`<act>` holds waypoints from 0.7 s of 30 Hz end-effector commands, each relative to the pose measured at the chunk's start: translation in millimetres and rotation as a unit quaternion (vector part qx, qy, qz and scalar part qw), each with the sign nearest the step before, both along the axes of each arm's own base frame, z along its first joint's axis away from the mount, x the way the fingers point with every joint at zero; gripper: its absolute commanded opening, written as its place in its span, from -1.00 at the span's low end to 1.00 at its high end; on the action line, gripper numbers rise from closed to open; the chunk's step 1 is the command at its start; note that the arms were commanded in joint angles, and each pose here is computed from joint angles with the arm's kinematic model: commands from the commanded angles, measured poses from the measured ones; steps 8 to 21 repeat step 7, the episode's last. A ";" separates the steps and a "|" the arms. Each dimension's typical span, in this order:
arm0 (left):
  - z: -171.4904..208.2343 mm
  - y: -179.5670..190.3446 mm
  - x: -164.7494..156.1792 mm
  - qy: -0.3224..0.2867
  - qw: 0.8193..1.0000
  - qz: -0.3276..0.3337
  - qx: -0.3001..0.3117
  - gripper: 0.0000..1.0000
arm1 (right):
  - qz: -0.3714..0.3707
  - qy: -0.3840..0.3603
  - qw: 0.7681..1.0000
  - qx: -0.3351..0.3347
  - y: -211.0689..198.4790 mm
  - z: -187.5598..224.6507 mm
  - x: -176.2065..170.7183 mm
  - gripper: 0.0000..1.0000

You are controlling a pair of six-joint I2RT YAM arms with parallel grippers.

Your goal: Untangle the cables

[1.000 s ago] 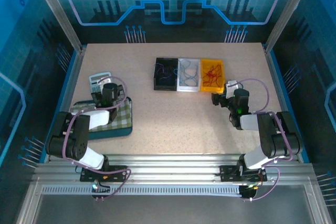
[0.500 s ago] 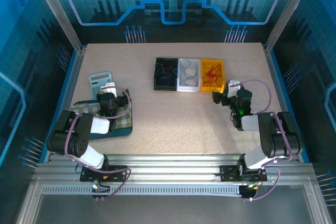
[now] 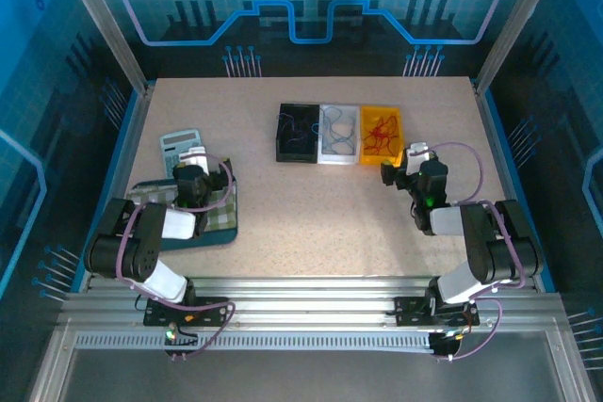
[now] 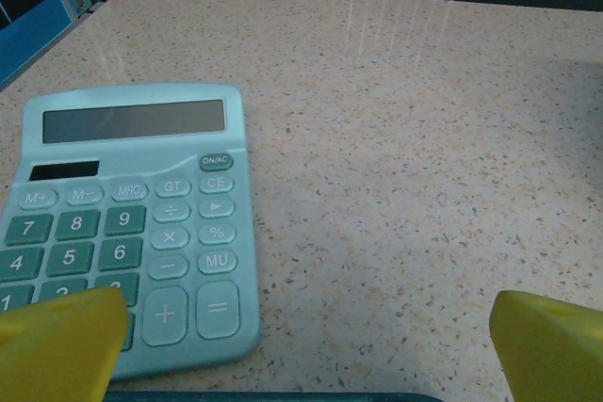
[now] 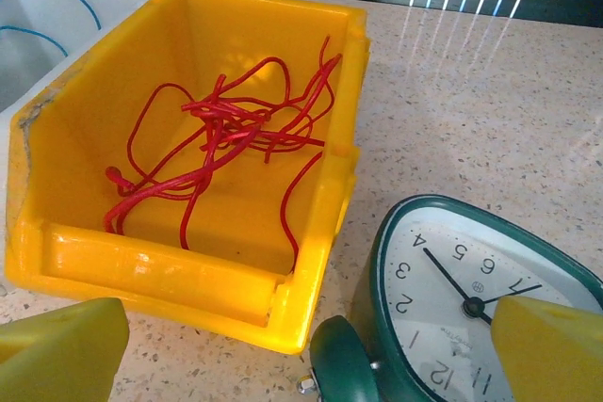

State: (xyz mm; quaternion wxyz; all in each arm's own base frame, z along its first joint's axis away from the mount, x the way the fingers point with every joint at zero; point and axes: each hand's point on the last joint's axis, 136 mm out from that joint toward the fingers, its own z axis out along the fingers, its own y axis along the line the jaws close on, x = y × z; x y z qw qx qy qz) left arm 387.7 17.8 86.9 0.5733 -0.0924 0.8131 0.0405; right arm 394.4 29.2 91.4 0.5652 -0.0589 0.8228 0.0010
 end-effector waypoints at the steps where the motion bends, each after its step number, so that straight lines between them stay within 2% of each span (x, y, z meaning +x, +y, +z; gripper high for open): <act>1: 10.4 0.1 6.9 -0.019 1.000 -0.006 -0.003 0.99 | 0.017 -0.007 1.000 0.009 1.1 6.1 5.3 0.99; 21: 10.2 0.4 7.1 -0.019 1.000 -0.007 -0.005 0.99 | 0.019 -0.009 1.000 0.009 1.6 6.4 4.8 1.00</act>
